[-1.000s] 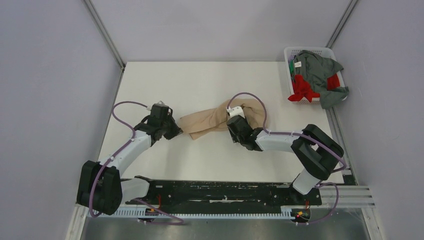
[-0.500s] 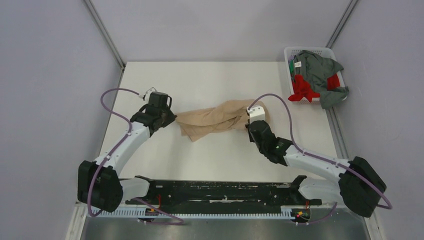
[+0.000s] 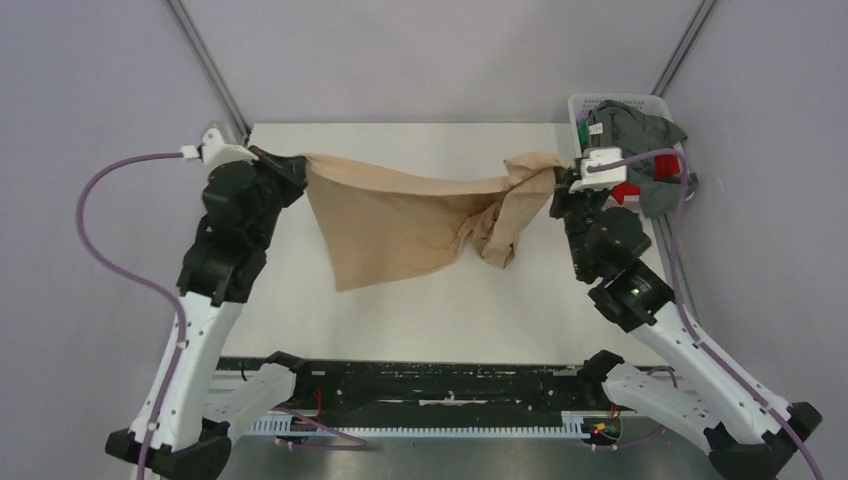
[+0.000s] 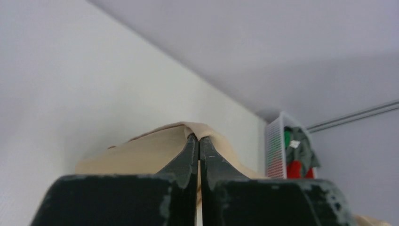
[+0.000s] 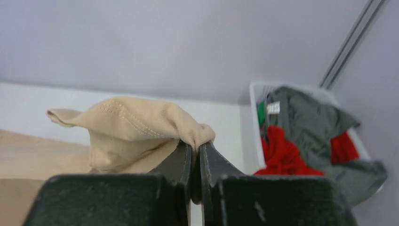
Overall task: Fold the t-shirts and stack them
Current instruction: Flatten out the tshirt
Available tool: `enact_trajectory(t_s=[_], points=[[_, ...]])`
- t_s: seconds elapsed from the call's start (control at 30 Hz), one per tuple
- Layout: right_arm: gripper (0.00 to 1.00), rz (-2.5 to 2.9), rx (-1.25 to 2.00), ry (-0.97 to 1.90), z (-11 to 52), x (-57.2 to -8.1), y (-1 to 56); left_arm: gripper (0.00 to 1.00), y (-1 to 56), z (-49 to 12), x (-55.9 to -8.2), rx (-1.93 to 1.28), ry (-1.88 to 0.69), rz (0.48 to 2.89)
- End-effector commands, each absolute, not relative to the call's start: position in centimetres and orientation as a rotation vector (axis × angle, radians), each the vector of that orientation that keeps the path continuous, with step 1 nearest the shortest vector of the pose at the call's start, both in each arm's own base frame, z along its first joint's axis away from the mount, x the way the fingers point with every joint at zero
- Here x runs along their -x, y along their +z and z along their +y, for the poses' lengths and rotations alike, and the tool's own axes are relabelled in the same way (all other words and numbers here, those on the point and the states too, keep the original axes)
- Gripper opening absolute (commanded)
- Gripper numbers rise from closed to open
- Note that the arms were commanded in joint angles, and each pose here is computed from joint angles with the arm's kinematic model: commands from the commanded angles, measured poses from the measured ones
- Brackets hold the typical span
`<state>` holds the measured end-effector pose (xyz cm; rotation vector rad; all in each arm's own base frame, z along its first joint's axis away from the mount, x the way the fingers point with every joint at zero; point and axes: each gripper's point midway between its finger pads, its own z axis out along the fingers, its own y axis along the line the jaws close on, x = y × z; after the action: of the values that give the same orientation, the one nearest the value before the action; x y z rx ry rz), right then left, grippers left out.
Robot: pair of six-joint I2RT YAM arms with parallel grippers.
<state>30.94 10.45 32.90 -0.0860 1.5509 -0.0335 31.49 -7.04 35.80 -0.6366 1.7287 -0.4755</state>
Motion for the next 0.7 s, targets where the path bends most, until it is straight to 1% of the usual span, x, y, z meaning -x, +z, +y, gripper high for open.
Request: enact_trajectory(t_s=[0.0,0.07,0.17,0.33,0.43,0.5,0.6,0.67], points=[[0.00,1.211,0.083,0.021,8.0,-26.7,48.0,0.02,48.0,-3.9,-27.2,0.573,-0.487,1.401],[0.00,1.102,0.141,0.088,8.2,-24.5,53.2,0.02,51.7,-3.4,-24.8,0.533,-0.511,1.316],[0.00,0.959,0.336,0.196,10.2,-20.6,60.2,0.02,56.8,-2.8,-20.7,0.453,-0.553,1.202],[0.00,0.724,0.489,0.318,10.4,-13.5,68.8,0.02,62.7,-1.5,-13.8,0.367,-0.601,1.019],[0.00,0.637,0.470,0.344,9.4,-11.2,70.7,0.02,64.3,-0.9,-11.1,0.338,-0.613,0.952],[0.00,0.614,0.458,0.331,8.7,-10.5,71.1,0.02,64.7,-0.6,-10.2,0.334,-0.613,0.931],[0.00,0.614,0.423,0.296,7.8,-10.7,71.2,0.02,64.6,-0.2,-10.5,0.353,-0.597,0.932],[0.00,0.654,0.396,0.263,7.8,-12.2,70.2,0.02,63.9,-0.5,-11.8,0.365,-0.585,0.961]])
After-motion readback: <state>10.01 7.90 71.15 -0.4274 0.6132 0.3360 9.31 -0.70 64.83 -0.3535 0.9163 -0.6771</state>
